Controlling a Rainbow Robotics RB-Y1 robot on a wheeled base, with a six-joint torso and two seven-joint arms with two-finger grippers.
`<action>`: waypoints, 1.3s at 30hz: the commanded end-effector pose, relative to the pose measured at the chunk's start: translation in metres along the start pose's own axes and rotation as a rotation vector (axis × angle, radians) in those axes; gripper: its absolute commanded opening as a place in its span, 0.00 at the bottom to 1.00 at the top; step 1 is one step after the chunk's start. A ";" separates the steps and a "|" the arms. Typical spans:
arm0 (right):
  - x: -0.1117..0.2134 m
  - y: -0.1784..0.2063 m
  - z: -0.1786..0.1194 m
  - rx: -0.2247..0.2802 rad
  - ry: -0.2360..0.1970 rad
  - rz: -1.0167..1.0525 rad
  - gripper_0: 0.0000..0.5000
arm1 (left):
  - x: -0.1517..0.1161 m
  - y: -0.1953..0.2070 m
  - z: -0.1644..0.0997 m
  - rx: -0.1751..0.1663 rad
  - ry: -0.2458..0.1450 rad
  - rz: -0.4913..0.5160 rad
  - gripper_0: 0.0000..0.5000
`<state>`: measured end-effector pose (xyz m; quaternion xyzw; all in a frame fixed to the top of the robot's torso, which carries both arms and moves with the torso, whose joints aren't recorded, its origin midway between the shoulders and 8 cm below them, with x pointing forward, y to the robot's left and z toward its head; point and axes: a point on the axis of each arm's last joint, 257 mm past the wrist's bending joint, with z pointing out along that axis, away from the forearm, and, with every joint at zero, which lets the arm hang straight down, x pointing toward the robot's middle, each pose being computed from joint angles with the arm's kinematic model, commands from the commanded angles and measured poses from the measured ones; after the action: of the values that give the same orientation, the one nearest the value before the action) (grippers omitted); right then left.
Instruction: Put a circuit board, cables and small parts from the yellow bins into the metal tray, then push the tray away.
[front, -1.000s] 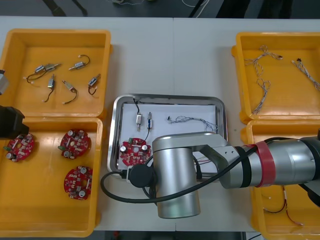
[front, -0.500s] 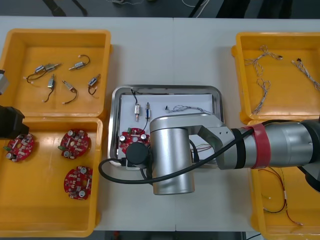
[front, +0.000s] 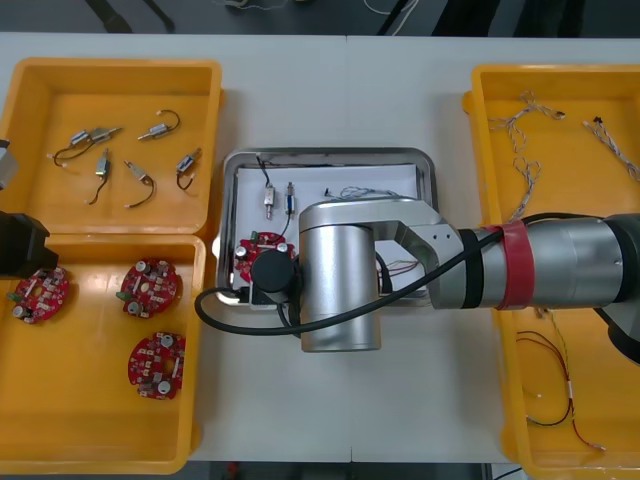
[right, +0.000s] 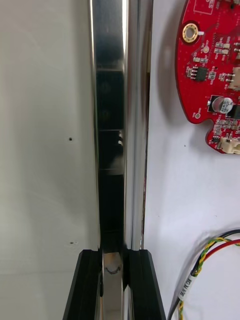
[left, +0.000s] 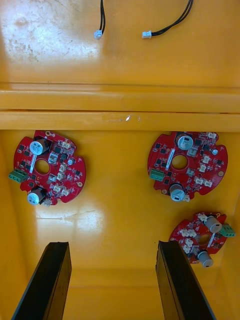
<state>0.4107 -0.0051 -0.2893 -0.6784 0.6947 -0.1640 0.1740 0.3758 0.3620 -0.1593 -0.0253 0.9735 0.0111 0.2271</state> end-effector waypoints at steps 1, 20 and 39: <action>0.016 -0.042 0.003 0.071 0.026 0.004 0.10 | -0.004 0.020 -0.014 -0.059 -0.028 0.022 1.00; 0.021 -0.106 0.007 0.216 0.004 0.046 0.03 | -0.004 0.020 -0.014 -0.059 -0.028 0.022 1.00; 0.017 -0.159 0.010 0.312 -0.076 0.071 0.02 | -0.004 0.020 -0.014 -0.059 -0.028 0.022 1.00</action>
<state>0.5275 0.0023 -0.2436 -0.6281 0.6857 -0.2013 0.3080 0.3758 0.3620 -0.1592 -0.0253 0.9735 0.0112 0.2271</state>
